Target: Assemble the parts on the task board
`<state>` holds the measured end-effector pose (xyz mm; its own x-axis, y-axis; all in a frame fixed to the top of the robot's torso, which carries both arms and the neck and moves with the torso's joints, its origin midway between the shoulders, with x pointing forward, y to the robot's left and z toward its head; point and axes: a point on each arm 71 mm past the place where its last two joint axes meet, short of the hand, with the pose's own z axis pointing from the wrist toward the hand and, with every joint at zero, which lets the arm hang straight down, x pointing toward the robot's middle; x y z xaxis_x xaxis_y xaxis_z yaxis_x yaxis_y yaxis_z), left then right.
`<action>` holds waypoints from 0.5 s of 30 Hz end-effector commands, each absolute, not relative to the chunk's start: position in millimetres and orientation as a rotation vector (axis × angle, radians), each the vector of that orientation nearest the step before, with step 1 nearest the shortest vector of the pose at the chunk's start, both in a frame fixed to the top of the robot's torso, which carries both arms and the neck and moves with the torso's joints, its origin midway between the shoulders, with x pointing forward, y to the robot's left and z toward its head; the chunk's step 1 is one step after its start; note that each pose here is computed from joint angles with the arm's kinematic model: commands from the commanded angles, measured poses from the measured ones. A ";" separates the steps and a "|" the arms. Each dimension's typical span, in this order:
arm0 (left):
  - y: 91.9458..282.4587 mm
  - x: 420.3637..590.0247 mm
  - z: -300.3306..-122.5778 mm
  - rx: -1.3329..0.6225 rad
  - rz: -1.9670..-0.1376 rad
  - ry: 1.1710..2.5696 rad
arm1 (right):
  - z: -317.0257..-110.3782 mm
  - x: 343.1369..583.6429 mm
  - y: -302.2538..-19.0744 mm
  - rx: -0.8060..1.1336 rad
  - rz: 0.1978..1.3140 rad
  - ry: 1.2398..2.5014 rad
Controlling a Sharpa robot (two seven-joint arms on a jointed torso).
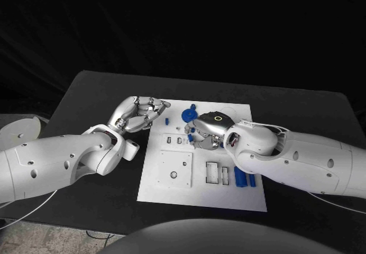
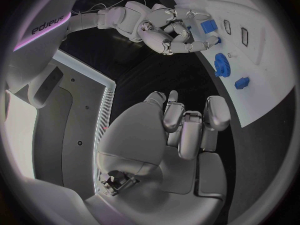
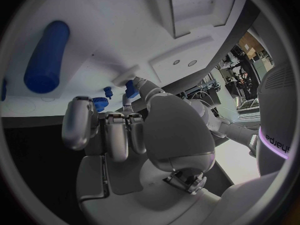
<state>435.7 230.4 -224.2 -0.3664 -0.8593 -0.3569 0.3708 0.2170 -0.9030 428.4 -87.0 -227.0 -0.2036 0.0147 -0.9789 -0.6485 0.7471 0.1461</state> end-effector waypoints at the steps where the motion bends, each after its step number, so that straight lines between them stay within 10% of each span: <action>1: 228.7 435.7 -223.9 -0.511 -1.435 1.390 | -228.4 428.3 -87.5 -0.523 0.641 1.690; 15: 229.6 434.6 -224.3 -0.514 -1.363 1.386 | -209.1 425.9 -110.5 -0.386 0.759 1.543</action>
<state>434.9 229.3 -224.5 -0.3603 -0.8629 -0.3543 0.3608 0.2213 -0.9060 426.8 -109.7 -219.3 -0.1788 0.0899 -0.9798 -0.6320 0.7527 0.1844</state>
